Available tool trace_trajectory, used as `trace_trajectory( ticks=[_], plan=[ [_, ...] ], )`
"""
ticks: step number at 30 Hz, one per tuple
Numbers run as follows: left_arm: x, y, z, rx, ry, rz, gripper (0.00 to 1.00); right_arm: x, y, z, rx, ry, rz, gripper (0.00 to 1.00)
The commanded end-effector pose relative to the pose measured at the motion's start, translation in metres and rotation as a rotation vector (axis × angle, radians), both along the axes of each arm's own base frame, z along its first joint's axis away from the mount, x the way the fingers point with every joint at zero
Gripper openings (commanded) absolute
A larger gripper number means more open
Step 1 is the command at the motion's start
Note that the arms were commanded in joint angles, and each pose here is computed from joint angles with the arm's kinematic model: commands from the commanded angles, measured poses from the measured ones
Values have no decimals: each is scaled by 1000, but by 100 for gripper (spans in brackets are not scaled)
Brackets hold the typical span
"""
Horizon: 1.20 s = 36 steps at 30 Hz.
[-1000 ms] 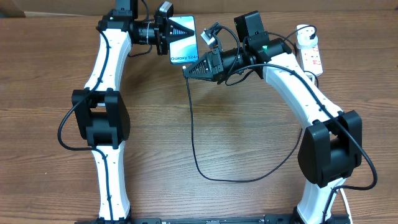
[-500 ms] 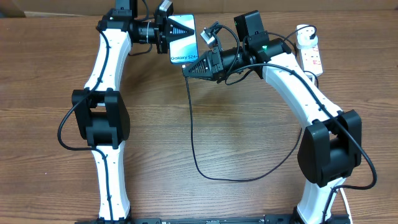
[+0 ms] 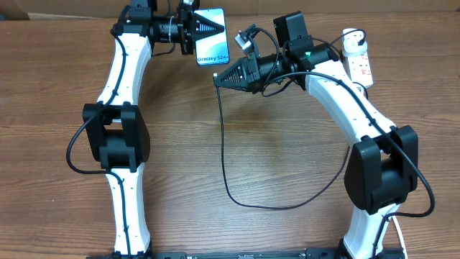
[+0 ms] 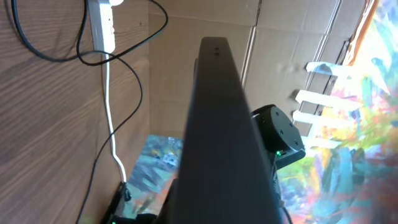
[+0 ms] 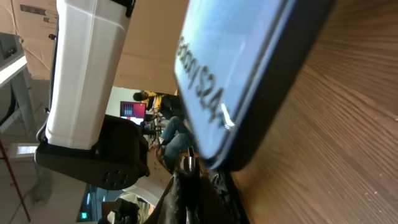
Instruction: Plug charger to phone and switch on socket
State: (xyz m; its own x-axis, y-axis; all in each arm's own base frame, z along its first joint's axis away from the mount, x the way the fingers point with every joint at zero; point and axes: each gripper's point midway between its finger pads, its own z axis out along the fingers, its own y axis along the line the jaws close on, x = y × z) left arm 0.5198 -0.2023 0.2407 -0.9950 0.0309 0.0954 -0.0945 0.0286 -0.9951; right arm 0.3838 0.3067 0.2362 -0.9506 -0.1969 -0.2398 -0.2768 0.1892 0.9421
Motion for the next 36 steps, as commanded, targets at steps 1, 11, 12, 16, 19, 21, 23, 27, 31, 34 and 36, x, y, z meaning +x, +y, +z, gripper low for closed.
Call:
trace_trajectory(
  ticks=[1, 11, 12, 16, 19, 21, 23, 27, 31, 34, 36],
  plan=[
    [-8, 3, 30, -33, -20, -27, 4, 4, -1, -1, 1, -7, -7, 4],
    [-9, 0, 30, -32, -22, -32, 4, 11, 2, 6, 21, -11, -21, 4],
    [-9, 0, 30, -32, -23, -32, 4, 11, 2, 6, 20, -12, -21, 4],
    [-9, 0, 30, -33, -28, -33, 4, 11, 2, 5, 18, -13, -24, 4],
    [-9, -1, 30, -33, -30, -33, 4, 12, 2, 4, 12, -13, -29, 4],
    [-9, -1, 30, -33, -33, -34, 4, 13, 2, 5, 14, -17, -29, 4],
    [-9, -1, 30, -33, -34, -35, 4, 13, 2, 5, 16, -21, -30, 4],
    [-10, -3, 30, -33, -38, -37, 4, 14, 2, 5, 11, -22, -35, 4],
    [-10, -4, 30, -34, -41, -40, 4, 17, 3, 6, 11, -20, -47, 4],
    [-10, -4, 30, -34, -41, -40, 4, 19, 3, 8, 16, -20, -52, 4],
    [-10, -4, 30, -34, -41, -40, 4, 20, 3, 8, 16, -23, -53, 4]
  ],
)
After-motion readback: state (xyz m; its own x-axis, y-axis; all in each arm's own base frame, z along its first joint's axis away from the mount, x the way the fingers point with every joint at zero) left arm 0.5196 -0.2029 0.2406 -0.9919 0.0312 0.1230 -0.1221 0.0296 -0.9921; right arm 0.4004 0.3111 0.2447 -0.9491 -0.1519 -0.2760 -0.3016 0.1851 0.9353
